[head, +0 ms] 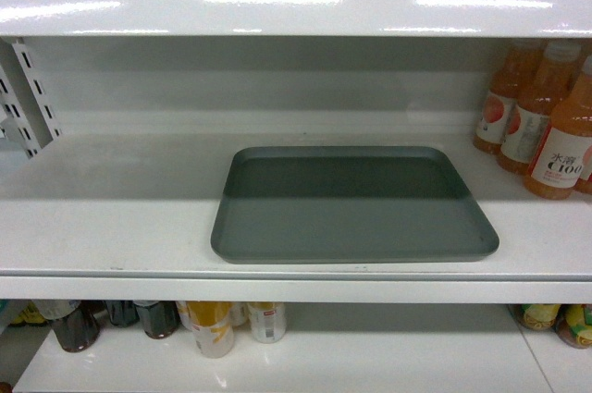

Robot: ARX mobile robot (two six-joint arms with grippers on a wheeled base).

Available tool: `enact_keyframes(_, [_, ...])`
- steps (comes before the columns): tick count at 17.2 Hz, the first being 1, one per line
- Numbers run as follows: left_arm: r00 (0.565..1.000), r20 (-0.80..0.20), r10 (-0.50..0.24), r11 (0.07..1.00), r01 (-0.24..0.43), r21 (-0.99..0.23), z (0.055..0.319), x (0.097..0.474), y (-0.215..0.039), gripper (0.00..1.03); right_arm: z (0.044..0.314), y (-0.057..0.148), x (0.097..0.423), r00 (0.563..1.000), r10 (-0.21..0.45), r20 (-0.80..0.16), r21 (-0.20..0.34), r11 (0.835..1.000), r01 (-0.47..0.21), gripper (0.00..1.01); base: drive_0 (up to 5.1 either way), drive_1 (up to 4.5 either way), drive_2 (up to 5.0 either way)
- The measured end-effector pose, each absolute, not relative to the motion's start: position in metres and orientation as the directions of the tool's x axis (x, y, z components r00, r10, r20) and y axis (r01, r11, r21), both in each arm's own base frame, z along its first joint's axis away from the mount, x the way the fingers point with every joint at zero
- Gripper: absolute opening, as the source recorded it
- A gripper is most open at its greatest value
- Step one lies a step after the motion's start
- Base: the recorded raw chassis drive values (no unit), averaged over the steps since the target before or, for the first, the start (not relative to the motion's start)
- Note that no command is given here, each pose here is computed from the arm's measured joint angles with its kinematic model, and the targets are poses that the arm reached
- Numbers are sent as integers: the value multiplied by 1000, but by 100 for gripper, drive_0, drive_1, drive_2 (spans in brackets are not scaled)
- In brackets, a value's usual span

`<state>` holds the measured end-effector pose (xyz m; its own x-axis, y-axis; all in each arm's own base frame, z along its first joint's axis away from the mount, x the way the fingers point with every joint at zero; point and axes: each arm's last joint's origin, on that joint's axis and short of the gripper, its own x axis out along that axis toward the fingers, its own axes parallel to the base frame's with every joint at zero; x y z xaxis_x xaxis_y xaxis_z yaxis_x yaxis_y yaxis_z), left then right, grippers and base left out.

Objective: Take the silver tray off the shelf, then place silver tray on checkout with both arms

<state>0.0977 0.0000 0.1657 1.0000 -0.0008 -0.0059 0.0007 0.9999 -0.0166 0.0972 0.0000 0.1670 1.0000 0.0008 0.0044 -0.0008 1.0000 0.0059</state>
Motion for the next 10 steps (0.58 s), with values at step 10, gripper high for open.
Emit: enact_keyframes(10, [1000, -6, -1, 1000, 1, -17, 166, 98, 0, 98, 167, 0, 97, 1000, 1, 4, 6, 1000, -1, 98, 0, 0, 0])
